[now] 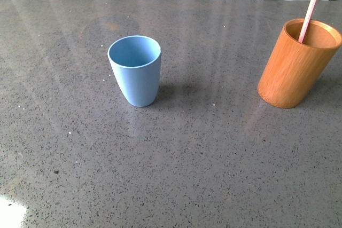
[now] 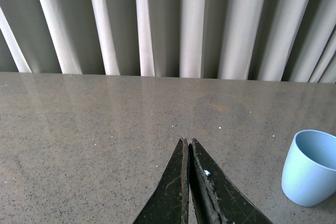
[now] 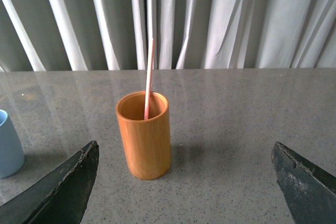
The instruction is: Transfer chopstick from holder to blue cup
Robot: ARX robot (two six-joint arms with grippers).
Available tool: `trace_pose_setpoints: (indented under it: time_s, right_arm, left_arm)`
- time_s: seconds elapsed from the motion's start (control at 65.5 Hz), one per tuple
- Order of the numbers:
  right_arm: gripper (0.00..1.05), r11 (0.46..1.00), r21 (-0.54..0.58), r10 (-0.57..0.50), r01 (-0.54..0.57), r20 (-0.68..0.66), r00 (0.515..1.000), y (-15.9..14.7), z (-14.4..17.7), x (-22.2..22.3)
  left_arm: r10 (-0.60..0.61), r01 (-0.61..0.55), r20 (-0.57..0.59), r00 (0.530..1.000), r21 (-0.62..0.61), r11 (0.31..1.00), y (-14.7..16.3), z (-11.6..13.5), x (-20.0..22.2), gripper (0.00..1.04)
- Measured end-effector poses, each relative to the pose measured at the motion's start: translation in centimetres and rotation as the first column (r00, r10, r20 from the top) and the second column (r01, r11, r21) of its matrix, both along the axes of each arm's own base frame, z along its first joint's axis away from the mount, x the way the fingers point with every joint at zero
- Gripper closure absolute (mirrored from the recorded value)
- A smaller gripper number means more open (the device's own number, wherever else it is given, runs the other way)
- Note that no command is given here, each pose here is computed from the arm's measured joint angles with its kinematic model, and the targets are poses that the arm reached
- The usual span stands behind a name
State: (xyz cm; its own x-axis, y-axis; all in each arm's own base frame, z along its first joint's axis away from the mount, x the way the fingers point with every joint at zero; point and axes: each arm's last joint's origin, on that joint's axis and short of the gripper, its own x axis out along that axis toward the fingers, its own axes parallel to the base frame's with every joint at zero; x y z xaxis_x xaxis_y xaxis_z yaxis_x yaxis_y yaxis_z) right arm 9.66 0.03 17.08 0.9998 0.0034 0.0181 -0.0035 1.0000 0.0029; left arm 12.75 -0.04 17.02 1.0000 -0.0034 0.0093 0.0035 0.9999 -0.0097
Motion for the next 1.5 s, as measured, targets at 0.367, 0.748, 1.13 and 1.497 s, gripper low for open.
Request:
trace_pose_setpoints:
  time_s: [0.367,0.748,1.13,1.497]
  right_arm:
    - [0.09,1.000,0.000,0.000,0.000,0.000,1.000,0.0,0.0,0.0]
    - [0.09,1.000,0.000,0.000,0.000,0.000,1.000,0.0,0.0,0.0]
    - [0.09,1.000,0.000,0.000,0.000,0.000,1.000,0.0,0.0,0.0]
    - [0.09,1.000,0.000,0.000,0.000,0.000,1.000,0.0,0.0,0.0]
  left_arm:
    - [0.000,0.000,0.006,1.000,0.000,1.000,0.0,0.2,-1.2,1.03]
    - [0.000,0.000,0.006,1.000,0.000,1.000,0.0,0.1,-1.9,1.03]
    - [0.001,-0.001,-0.011,1.000,0.000,1.000,0.0,-0.3,-3.0,0.97]
    - [0.001,-0.001,-0.011,1.000,0.001,1.000,0.0,-0.3,-3.0,0.32]
